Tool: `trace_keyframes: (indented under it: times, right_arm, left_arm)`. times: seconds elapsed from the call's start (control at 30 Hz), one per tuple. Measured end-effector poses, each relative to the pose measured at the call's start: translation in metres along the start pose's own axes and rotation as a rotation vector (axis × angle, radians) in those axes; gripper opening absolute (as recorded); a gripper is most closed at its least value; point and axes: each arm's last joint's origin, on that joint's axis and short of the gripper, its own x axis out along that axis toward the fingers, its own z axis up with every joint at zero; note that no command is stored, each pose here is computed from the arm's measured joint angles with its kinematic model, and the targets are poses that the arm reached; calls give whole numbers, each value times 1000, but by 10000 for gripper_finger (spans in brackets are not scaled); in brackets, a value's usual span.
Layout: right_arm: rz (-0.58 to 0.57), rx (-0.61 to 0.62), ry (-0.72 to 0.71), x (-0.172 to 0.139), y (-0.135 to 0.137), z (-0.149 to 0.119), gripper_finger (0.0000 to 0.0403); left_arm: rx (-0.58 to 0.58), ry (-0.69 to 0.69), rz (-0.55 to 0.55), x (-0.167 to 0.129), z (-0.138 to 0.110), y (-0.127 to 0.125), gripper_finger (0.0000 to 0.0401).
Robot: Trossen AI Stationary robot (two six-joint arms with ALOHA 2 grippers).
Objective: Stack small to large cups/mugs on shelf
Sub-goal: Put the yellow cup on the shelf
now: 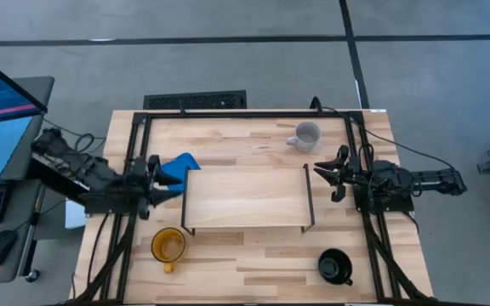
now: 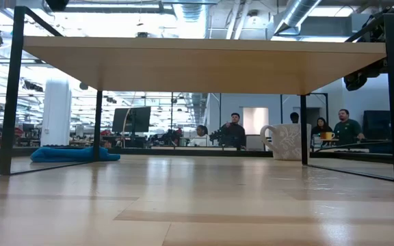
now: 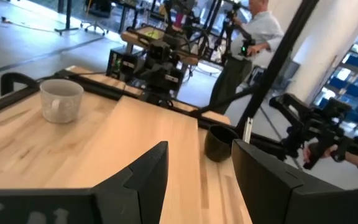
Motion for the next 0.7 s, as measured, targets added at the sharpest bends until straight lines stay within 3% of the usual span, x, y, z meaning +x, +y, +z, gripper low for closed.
trace_keyframes:
  times: [0.17,0.33,0.7]
  right_arm:
    - [0,0,0,0,0,0,107]
    - [0,-1,0,0,0,0,107]
    - [0,-1,0,0,0,0,107]
  left_arm:
    - [7,65,25,0,3,-25,169]
    - [-64,173,13,2,-3,-47,169]
    - [-420,331,27,12,-40,-80,169]
